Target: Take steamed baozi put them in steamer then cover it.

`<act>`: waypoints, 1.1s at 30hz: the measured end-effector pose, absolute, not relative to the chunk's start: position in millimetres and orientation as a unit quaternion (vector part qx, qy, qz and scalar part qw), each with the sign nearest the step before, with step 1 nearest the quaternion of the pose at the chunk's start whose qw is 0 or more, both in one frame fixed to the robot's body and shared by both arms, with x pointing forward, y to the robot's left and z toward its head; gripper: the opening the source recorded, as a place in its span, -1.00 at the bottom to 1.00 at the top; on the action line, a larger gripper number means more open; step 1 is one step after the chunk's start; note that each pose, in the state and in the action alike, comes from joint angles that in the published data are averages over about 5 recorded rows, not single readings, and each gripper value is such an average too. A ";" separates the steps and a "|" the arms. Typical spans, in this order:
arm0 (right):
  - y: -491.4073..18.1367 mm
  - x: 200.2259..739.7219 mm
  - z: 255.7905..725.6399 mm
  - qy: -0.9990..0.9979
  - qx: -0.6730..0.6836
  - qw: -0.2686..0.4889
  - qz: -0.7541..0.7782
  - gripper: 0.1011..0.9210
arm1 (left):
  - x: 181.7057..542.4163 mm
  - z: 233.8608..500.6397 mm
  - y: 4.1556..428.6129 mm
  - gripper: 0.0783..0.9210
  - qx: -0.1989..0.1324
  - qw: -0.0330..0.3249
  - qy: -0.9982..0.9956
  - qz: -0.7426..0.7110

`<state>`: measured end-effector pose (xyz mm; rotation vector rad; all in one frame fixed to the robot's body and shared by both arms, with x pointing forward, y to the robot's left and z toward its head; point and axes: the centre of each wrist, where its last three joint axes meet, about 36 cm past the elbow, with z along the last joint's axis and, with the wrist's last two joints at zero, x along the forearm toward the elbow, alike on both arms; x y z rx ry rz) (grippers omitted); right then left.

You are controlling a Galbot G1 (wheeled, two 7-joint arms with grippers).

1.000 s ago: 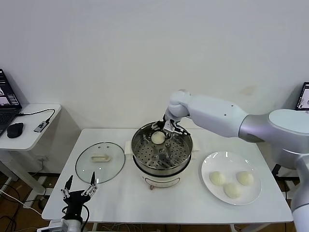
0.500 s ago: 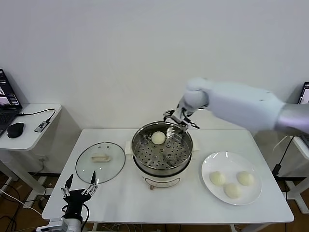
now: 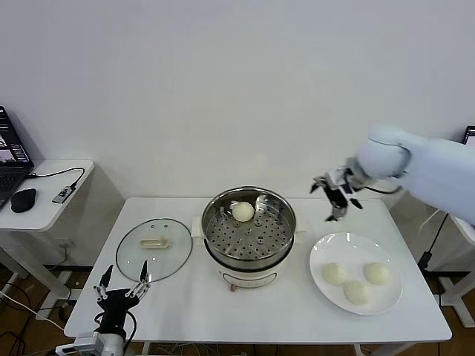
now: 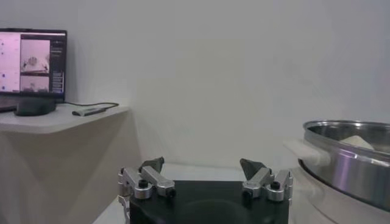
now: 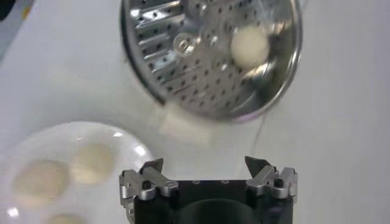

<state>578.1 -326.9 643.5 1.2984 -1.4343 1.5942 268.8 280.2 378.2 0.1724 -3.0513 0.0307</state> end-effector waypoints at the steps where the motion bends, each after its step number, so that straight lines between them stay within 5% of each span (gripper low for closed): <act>1: -331.6 574.8 638.6 -0.545 0.491 0.318 0.601 0.76 | 268.8 378.3 280.8 0.77 0.057 0.043 -0.997 0.009; 33: -353.7 547.6 498.3 -0.543 0.498 0.388 0.554 0.73 | 273.4 372.1 289.4 0.77 0.067 0.047 -0.997 0.002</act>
